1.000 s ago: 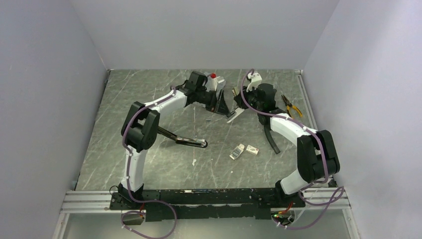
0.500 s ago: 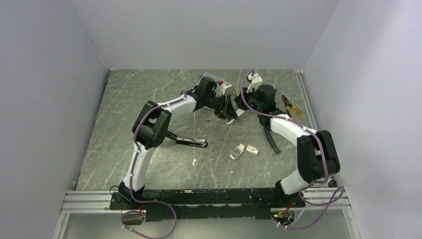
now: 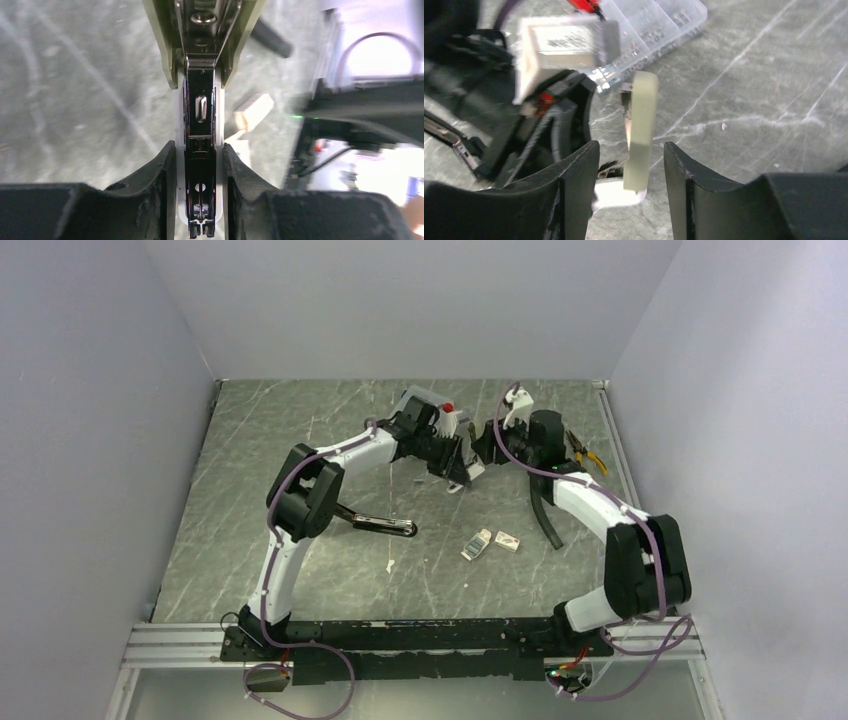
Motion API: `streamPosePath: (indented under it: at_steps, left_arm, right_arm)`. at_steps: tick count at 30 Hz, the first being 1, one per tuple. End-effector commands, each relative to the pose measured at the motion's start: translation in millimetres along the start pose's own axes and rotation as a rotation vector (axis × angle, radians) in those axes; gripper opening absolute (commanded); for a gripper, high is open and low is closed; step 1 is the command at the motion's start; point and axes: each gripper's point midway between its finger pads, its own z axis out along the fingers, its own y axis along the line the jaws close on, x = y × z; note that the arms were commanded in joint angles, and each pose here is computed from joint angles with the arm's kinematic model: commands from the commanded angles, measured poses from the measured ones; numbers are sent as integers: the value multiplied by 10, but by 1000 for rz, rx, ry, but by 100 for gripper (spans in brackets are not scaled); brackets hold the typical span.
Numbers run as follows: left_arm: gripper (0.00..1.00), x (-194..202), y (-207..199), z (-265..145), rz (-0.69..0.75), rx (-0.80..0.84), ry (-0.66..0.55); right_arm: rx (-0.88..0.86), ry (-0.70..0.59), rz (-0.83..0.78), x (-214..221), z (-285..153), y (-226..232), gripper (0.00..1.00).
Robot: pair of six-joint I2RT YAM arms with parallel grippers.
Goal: Load the staples into the stapler
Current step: Place the stapler at the center of the board.
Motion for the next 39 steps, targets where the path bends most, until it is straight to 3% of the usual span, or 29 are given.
streamPosePath:
  at_steps: [1,4,12,17,25,39]
  left_arm:
    - [3,-63,331,-257,270,-240,3]
    - [3,47,575,-264,303,-330,47]
    - [3,225,832,-89,500,-533,106]
    - [4,343,925,20,486,-577,132]
    - [26,619,879,111,533,-622,193]
    - [55,636,942,52,542,-667,203]
  right_arm:
    - [-144,-87,-114,-429,-330,323,59]
    - [-175,-49,-145,-393,-533,372,66]
    - [-154,-17,-146,-312,-833,231,67]
    - [-156,-26,-150,-336,-881,188,67]
    - [-148,-26,-148,-302,-890,109,68]
    - [-162,-7,-130,-235,-860,58,68]
